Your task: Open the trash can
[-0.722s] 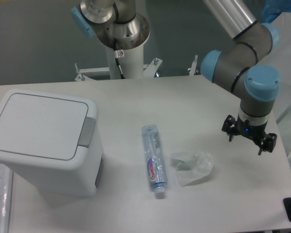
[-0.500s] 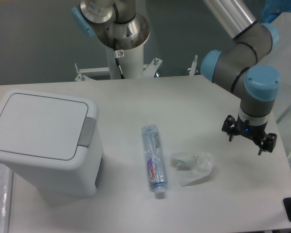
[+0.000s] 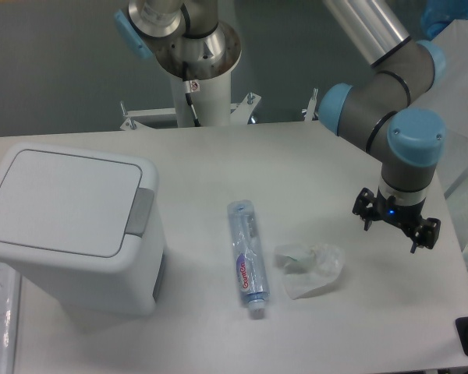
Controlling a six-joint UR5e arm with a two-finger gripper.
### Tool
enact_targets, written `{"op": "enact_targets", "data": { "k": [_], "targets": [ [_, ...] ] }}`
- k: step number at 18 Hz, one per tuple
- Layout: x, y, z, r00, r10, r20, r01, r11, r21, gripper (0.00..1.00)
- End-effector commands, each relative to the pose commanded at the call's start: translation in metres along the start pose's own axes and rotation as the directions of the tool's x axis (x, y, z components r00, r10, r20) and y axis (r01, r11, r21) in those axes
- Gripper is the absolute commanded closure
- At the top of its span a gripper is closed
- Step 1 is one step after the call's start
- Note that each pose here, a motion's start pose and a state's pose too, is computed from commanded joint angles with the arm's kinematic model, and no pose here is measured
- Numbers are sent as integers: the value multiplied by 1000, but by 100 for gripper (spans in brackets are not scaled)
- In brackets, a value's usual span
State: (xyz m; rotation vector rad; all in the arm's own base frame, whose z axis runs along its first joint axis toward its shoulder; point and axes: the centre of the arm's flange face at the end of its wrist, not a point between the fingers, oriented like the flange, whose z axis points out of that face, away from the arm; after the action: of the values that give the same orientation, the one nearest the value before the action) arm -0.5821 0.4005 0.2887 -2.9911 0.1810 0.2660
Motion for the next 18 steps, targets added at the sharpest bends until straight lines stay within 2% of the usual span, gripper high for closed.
{"op": "enact_targets", "data": {
  "k": [3, 6, 11, 14, 15, 16, 18],
  "targets": [
    [1, -10, -9, 993, -117, -3, 117, 992, 44, 0],
    [4, -29, -18, 952, -305, -42, 308, 945, 114, 0],
    [1, -69, -72, 911, -408, -60, 410, 880, 241, 0],
    [18, -105, -96, 874, -474, -105, 483, 827, 287, 0],
    [27, -116, -116, 874, -476, -100, 482, 820, 310, 0],
    [38, -125, -131, 882, -462, -95, 466, 823, 325, 0],
    [58, -150, -139, 893, -428, -137, 448, 820, 357, 0]
  ]
}}
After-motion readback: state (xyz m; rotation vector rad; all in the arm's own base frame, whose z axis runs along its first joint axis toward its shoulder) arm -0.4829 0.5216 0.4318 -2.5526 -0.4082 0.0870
